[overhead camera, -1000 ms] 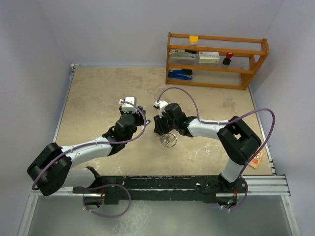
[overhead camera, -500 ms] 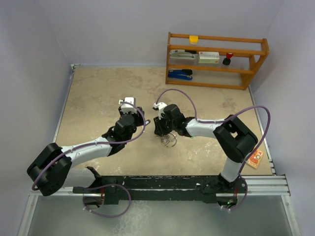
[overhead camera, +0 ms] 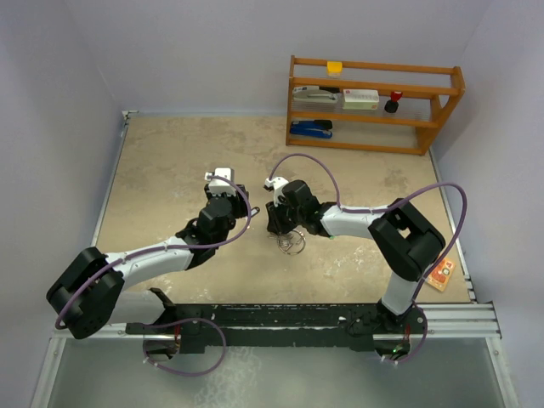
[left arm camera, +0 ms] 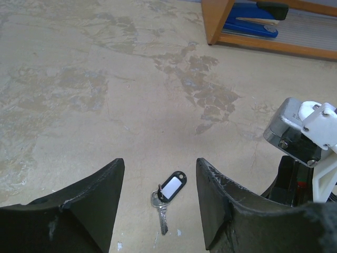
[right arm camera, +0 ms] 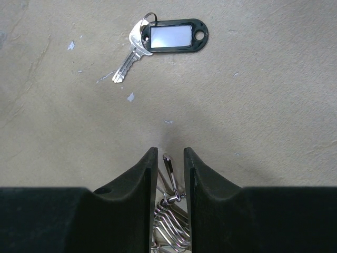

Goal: Put the keys on the keyring
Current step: Pick up the keyring from the center of the board.

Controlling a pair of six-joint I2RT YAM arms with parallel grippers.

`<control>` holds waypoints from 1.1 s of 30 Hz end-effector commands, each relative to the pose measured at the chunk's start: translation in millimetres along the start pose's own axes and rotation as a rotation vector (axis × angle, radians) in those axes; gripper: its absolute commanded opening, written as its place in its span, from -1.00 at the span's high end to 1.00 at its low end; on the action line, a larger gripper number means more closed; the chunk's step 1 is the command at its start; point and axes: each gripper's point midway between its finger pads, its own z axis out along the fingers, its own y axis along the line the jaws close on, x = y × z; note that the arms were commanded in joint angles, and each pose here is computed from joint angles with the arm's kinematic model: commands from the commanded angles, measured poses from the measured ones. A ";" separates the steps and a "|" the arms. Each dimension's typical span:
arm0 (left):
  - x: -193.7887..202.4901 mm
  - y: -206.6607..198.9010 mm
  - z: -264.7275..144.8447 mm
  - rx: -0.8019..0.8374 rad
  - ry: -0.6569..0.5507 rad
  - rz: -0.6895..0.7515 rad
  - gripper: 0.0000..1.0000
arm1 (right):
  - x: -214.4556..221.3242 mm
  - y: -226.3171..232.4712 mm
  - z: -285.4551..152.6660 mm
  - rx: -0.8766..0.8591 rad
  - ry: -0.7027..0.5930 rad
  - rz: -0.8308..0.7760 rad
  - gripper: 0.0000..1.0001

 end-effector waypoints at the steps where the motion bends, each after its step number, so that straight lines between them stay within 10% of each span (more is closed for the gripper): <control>1: -12.8 -0.6 0.4 -0.002 -0.041 -0.048 -0.08 | -2.9 8.8 0.7 -0.037 -0.008 -0.018 0.42; 13: -11.0 0.1 1.8 -0.005 -0.036 -0.043 -0.07 | 17.7 5.9 2.0 -0.033 0.035 -0.008 0.43; 22: -8.6 -0.6 3.9 -0.001 -0.032 -0.035 -0.05 | 1.9 9.3 -5.9 -0.031 0.005 -0.014 1.00; 33: -9.4 -40.6 4.8 0.226 -0.056 -0.049 -0.12 | -89.6 -7.3 -56.1 0.138 -0.331 0.046 1.00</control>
